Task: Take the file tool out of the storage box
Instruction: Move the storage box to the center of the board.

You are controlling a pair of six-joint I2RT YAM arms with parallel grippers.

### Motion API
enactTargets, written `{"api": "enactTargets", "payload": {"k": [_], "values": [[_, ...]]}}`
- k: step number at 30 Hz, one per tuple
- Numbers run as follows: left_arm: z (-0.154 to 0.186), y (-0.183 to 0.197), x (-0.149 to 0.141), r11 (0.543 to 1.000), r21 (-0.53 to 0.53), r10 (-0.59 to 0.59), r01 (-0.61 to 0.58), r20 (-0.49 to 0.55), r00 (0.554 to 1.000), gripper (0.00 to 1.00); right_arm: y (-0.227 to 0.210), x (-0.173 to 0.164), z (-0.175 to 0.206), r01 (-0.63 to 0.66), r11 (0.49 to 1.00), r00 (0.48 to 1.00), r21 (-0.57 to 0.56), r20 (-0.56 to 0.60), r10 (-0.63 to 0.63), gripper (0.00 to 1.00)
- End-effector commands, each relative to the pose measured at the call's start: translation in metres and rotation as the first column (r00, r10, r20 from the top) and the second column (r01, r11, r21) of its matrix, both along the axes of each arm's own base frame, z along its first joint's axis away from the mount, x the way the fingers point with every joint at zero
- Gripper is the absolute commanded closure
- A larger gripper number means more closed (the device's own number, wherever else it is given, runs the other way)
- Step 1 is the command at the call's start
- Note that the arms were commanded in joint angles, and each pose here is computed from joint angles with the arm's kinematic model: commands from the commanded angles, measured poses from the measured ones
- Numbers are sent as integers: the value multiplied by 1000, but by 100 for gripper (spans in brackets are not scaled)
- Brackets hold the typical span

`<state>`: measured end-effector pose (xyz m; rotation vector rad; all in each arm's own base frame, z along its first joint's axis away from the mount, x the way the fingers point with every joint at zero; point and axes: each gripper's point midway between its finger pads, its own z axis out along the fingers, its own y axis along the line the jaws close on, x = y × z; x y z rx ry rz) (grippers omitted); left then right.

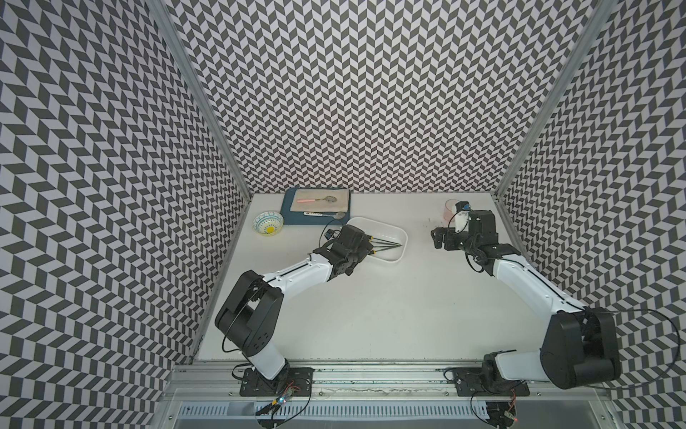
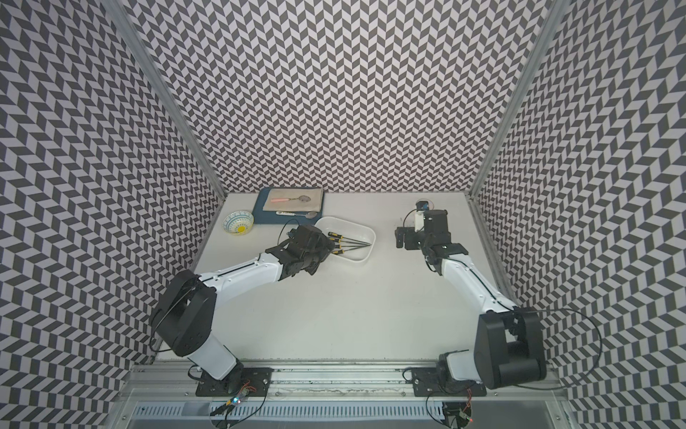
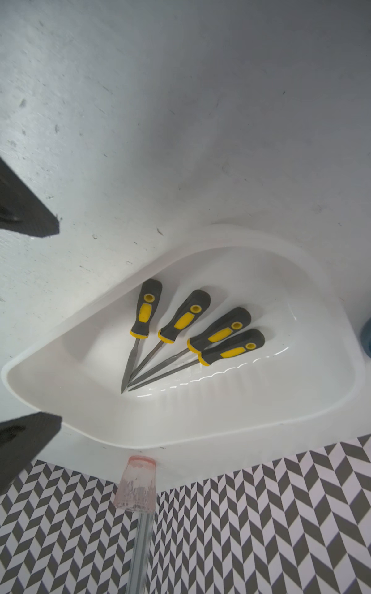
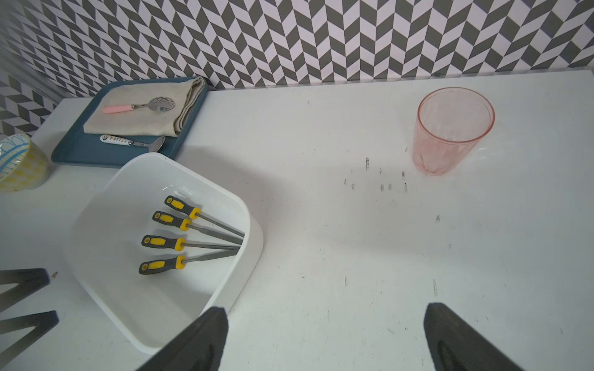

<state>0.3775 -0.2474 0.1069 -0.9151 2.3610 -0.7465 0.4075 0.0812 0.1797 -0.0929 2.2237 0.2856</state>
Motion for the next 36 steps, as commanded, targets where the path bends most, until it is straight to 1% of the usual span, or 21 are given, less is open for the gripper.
{"api": "enactTargets", "payload": {"k": [1, 5, 8, 11, 14, 15, 16, 24, 25, 29, 36], "values": [[-3, -5, 10, 1000, 9, -13, 13, -11, 1000, 14, 2, 5, 11, -15, 1000, 999, 3, 31, 15, 0], [-11, -12, 13, 1000, 2, -29, 29, -37, 999, 14, 4, 5, 11, -24, 1000, 999, 5, 25, 24, 1], [-15, -15, 15, 999, -15, -32, 31, -43, 999, 21, 5, 5, 10, -26, 1000, 999, 7, 21, 26, 0], [-17, -19, 16, 999, -29, -42, 41, -46, 998, 30, 4, 5, 8, -25, 1000, 1000, 8, 19, 25, 0], [-19, -21, 16, 998, -34, -47, 45, -53, 998, 33, 4, 6, 6, -26, 1000, 1000, 5, 12, 26, 0], [-20, -21, 16, 998, -34, -47, 46, -54, 997, 37, 5, 6, 5, -27, 1000, 1000, 5, 10, 27, 0], [-20, -21, 16, 998, -33, -47, 46, -56, 997, 38, 4, 6, 5, -25, 1000, 1000, 5, 8, 25, 0], [-25, -21, 12, 998, -34, -50, 48, -68, 996, 43, 6, 5, 0, -31, 999, 1000, 10, -5, 31, 0], [-25, -21, 12, 998, -36, -52, 50, -67, 996, 47, 6, 5, 0, -31, 999, 1000, 10, -6, 31, 0], [-24, -24, 13, 998, -40, -59, 56, -66, 996, 51, 6, 5, -2, -34, 999, 999, 10, -12, 34, 0], [-26, -27, 13, 997, -49, -61, 58, -73, 995, 54, 7, 5, -2, -38, 999, 999, 12, -15, 39, 1]]}}
